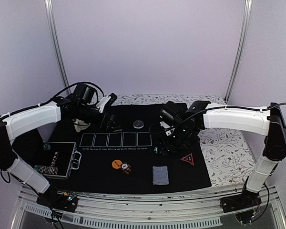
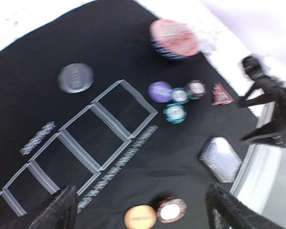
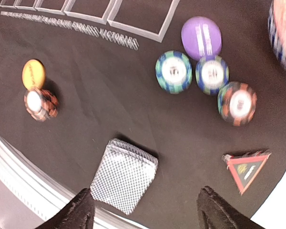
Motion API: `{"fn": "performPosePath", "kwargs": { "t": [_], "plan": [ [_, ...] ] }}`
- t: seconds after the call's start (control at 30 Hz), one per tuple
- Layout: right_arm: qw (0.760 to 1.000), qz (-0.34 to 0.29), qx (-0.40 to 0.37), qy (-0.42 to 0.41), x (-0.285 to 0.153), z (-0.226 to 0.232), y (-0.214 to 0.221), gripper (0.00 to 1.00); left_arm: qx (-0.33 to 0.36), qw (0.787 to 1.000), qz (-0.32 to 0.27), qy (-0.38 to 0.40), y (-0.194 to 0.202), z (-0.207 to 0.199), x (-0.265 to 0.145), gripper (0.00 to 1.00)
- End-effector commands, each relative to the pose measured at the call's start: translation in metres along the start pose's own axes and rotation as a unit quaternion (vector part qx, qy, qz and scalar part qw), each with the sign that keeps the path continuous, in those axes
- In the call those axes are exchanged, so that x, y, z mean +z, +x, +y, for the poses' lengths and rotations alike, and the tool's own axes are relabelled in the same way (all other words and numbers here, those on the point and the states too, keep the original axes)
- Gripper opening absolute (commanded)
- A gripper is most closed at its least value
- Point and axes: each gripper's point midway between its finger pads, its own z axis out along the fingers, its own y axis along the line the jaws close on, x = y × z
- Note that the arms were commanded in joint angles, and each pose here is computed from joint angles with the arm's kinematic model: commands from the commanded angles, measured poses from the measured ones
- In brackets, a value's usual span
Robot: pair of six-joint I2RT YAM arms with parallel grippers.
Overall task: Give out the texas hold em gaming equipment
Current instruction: Pick up the face-down deck piles from the poker table mat.
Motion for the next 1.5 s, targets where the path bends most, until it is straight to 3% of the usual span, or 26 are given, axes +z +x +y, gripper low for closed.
{"fn": "performPosePath", "kwargs": {
  "t": [0.0,0.13,0.33,0.4,0.67,0.9,1.1,1.47],
  "plan": [
    [0.999,-0.015,0.035,-0.025,-0.005,-0.002,0.017,0.83,0.154,0.984,-0.019,0.088,0.003,-0.092,0.0,0.98],
    [0.998,-0.023,0.043,-0.045,-0.006,-0.002,0.026,0.91,0.279,0.952,-0.004,0.125,0.038,-0.156,0.005,0.98],
    [0.996,0.007,0.086,-0.024,0.005,-0.011,0.058,0.93,0.38,0.92,0.0,0.099,0.074,-0.181,0.014,0.98],
    [0.997,0.011,0.078,0.003,0.007,0.001,0.065,0.99,0.37,0.925,-0.016,0.086,0.066,-0.184,0.007,0.98],
    [0.993,0.024,0.084,0.08,0.031,0.028,0.066,0.99,0.305,0.939,-0.156,-0.003,0.004,-0.149,-0.048,0.98],
    [0.989,0.059,0.081,0.108,0.059,0.039,0.073,0.99,0.241,0.958,-0.143,-0.06,-0.003,-0.098,-0.049,0.98],
    [0.98,0.091,0.077,0.16,0.07,0.025,0.088,0.99,0.242,0.96,-0.136,-0.043,0.004,-0.101,-0.045,0.98],
    [0.985,0.102,0.063,0.124,0.096,0.037,0.093,1.0,0.249,0.958,-0.132,-0.061,0.007,-0.094,-0.043,0.98]
  ]
}}
